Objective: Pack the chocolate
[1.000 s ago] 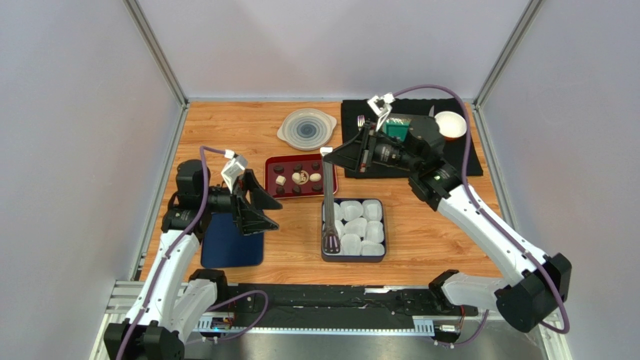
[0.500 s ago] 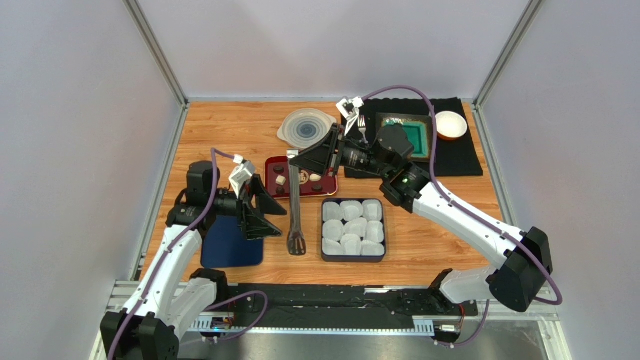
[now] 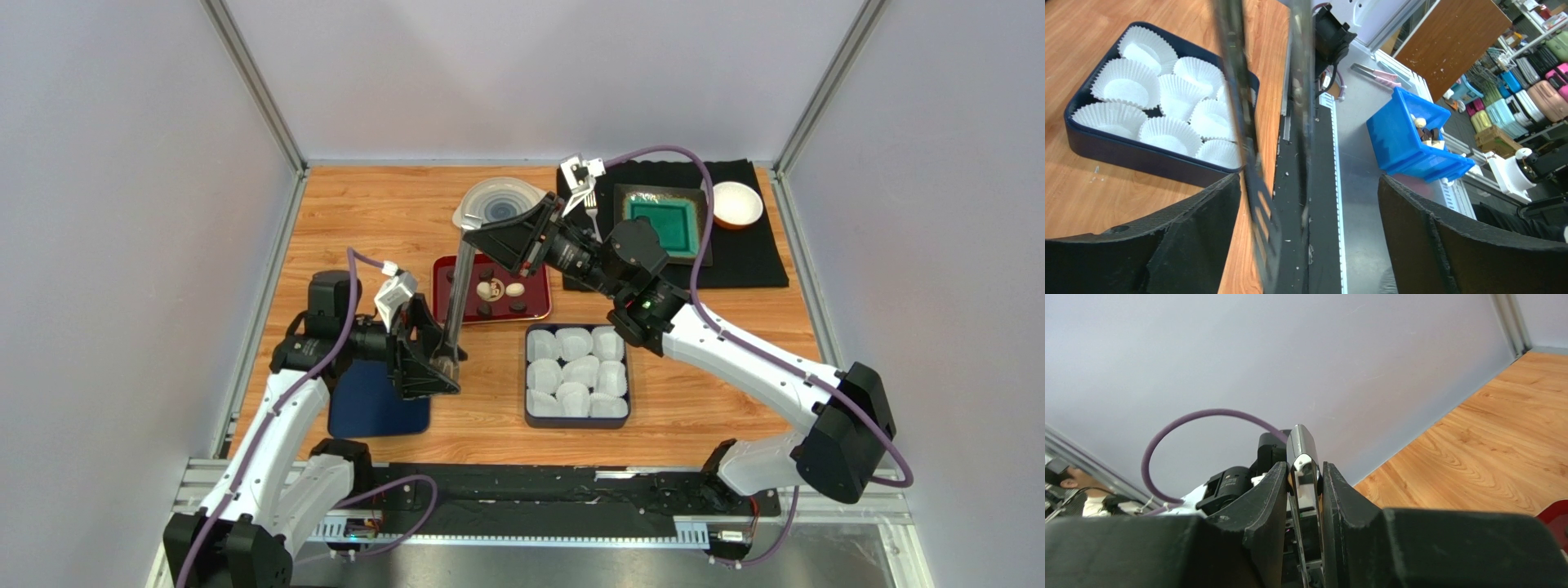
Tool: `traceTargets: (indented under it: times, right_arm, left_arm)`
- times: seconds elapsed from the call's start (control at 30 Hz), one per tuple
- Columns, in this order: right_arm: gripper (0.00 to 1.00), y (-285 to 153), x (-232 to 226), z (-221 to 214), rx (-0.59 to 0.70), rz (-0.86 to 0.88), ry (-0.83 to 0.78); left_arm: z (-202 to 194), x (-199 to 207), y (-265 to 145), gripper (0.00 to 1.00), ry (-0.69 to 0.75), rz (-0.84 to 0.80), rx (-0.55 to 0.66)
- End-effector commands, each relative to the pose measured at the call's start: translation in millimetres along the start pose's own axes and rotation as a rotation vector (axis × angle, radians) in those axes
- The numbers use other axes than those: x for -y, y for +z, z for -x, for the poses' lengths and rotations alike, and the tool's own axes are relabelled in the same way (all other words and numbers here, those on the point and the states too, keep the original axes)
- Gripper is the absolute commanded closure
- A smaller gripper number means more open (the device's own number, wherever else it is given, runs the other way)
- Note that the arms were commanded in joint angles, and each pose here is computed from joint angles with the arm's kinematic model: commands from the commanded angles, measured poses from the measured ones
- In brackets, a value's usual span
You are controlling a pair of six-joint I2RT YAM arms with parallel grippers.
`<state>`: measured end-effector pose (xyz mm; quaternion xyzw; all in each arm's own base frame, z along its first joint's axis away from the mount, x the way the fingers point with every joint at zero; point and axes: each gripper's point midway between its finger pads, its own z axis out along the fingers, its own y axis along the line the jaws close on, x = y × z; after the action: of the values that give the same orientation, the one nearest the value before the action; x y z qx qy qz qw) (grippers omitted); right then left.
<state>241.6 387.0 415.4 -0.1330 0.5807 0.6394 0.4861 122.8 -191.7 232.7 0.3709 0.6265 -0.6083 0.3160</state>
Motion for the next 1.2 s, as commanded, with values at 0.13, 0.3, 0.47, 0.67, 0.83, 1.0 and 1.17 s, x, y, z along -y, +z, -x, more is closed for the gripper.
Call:
traceTargets:
  times: [0.13, 0.3, 0.47, 0.67, 0.83, 1.0, 1.17]
  right_arm:
    - [1.00, -8, -18, 35, 0.149, 0.007, -0.056]
    - [1.00, -21, -17, 33, 0.145, -0.015, -0.071]
    - [1.00, -40, -23, 28, 0.108, -0.031, -0.089]
    - [0.77, -73, -22, -12, -0.159, -0.044, -0.189]
    - [0.40, -109, -26, -42, -0.482, 0.029, -0.272]
    - [0.37, -117, -34, -49, -0.675, 0.091, -0.297]
    - [0.37, -127, -37, -52, -0.783, 0.114, -0.322]
  left_arm:
    - [3, 20, 0, 0.37, 0.082, -0.086, 0.011]
    - [10, 22, -1, 0.80, 0.125, -0.078, 0.010]
    - [11, 19, -1, 0.94, 0.135, -0.059, 0.000]
    - [15, 25, -3, 0.97, 0.169, -0.041, -0.020]
    - [-4, 32, -3, 0.95, 0.174, -0.042, -0.084]
    - [-37, 47, -3, 0.96, 0.122, -0.092, -0.249]
    - [-54, 44, -10, 0.97, 0.150, -0.061, -0.329]
